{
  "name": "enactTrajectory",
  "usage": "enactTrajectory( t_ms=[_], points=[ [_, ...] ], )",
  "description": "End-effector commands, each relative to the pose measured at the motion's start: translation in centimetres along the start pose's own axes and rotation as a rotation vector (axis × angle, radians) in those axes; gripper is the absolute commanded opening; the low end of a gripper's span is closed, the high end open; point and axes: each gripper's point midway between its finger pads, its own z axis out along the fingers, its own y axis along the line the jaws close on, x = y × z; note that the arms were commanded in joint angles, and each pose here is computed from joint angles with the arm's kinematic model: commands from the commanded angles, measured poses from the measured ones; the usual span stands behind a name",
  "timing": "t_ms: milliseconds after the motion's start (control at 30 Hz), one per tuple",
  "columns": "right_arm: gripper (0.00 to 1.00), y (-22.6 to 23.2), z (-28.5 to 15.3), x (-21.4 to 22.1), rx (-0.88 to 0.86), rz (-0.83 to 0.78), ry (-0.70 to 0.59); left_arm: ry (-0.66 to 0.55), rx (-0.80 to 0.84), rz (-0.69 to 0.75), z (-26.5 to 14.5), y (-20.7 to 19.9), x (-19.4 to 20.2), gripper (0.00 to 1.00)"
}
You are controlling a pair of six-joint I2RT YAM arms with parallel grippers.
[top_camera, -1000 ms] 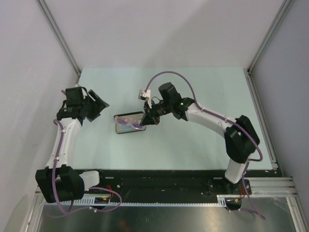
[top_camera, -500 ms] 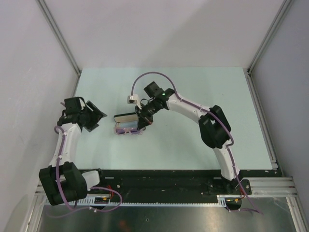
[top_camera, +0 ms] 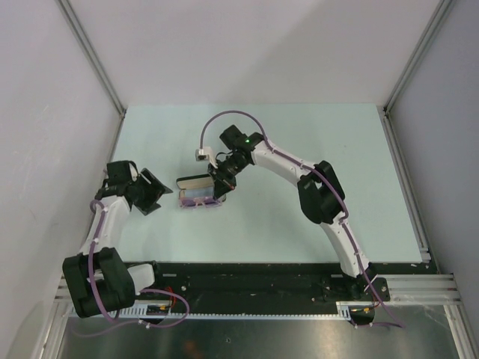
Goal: Organize the sunglasses
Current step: Place the sunglasses in the sunglasses case.
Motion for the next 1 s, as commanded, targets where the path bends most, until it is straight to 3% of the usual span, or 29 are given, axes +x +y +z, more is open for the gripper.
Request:
enactTrajectory(
  t_ms=[0,167,433,967],
  points=[
    [0.00,-1.0,-0.4,-1.4,0.033,-0.079,-0.014,0.009,0.030,0.015,0.3,-0.2,0.2,0.70],
    [0.00,-2.1,0.0,-0.3,0.042,-0.096,0.005,0.030,0.017,0.012,0.8,0.4,0.7,0.70],
    [0.00,-3.2,-0.5,-1.4,0.081,-0.171,0.002,-0.044,-0.023,0.027,0.3,0.9,-0.5,0.71],
    [0.00,-4.5,0.0,-1.1,0.069,-0.198,-0.013,0.006,-0.045,0.010,1.8,1.5,-0.1,0.72]
  ],
)
